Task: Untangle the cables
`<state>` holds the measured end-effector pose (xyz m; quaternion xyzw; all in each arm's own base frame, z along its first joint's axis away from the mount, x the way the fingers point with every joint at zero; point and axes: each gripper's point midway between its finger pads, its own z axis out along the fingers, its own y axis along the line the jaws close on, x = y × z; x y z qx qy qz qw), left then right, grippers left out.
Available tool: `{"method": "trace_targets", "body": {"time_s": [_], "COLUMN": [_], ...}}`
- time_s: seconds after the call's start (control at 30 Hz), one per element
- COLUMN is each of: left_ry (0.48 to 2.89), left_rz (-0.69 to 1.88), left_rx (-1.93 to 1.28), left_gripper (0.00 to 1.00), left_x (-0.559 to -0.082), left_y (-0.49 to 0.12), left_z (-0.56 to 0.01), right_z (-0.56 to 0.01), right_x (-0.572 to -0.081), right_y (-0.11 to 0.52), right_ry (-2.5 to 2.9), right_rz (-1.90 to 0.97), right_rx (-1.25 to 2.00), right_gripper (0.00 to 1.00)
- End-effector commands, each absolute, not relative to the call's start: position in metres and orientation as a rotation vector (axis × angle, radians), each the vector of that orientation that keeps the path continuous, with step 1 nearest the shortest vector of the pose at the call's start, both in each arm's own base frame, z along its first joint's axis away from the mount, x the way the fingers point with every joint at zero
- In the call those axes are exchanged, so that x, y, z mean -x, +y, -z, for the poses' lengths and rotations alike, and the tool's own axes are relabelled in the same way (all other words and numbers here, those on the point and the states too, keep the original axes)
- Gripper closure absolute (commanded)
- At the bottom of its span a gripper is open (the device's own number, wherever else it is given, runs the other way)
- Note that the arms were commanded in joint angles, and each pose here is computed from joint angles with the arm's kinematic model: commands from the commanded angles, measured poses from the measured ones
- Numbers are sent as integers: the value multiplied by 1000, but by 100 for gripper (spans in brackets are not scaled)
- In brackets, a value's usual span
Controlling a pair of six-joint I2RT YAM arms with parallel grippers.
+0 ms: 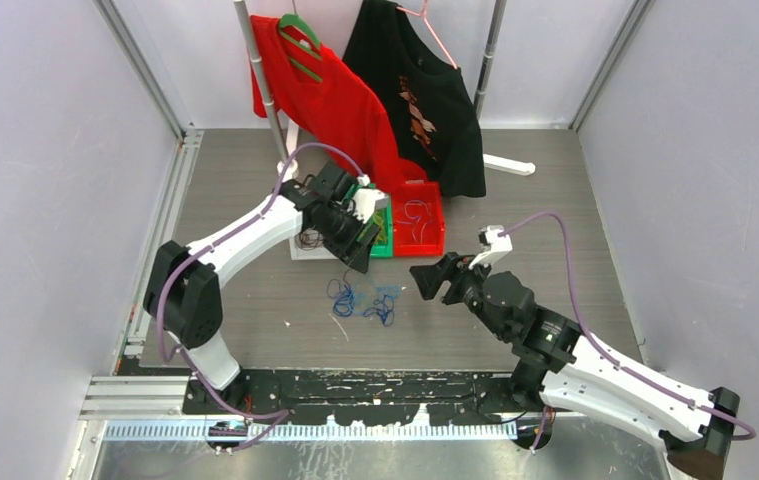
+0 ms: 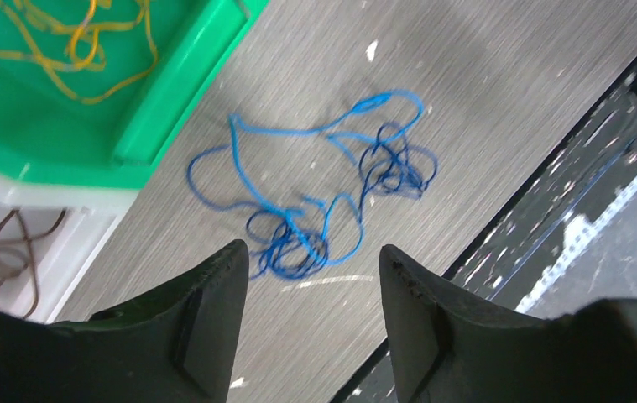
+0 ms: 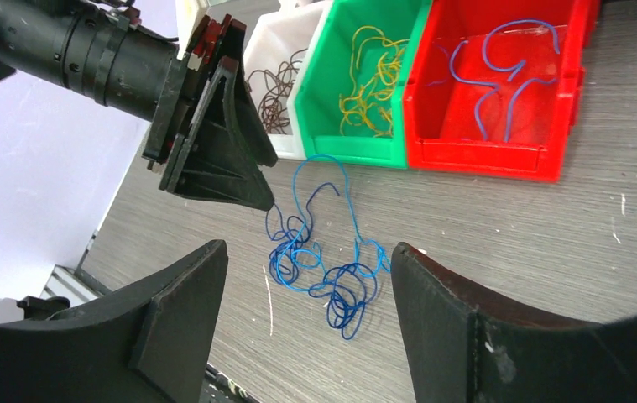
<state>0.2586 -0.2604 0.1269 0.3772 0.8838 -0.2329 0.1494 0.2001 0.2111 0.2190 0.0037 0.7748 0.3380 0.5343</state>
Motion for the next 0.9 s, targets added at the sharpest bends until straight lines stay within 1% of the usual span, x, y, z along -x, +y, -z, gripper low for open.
{"method": "trace_targets", "body": {"time_s": [0.0,0.1,0.27,0.37,0.4,0.47,0.57,0.63,0.7,0.77,0.87], "left_ry": [2476,2497,2525,2538,2540,2529,2494,2467,2448,2412,2350], "left_rz": [831,792,615,621,641,707,808,857,906,971,1036], "left_rx": [-951,-914,-913,-917,-912,-905,-903,-903,-909,-931,-958], "left_gripper": [41,41,41,45,48,60,85,96,100,100,100], "left_x": [-276,-284,-299,-297,-296,-292,-286,-280,-272,-260,-243], "left_y": [-298,-299,-285,-285,-287,-294,-304,-307,-307,-308,-305], "left_z": [-131,-116,-87,-82,-83,-88,-105,-126,-151,-183,-225], "right_z": [-230,-232,-240,-242,-241,-240,-238,-238,-238,-240,-246], "right_x": [-202,-200,-199,-199,-200,-200,-202,-203,-204,-206,-211], "right_y": [191,185,187,191,191,193,196,197,200,205,220], "right_ry": [1789,1781,1775,1777,1778,1780,1780,1777,1773,1763,1736], "right_rz": [-805,-798,-805,-805,-802,-801,-802,-801,-800,-800,-825], "right_rx": [-124,-132,-109,-91,-87,-82,-78,-71,-54,-33,9], "right_gripper": [24,25,26,27,27,29,31,31,29,24,20]}}
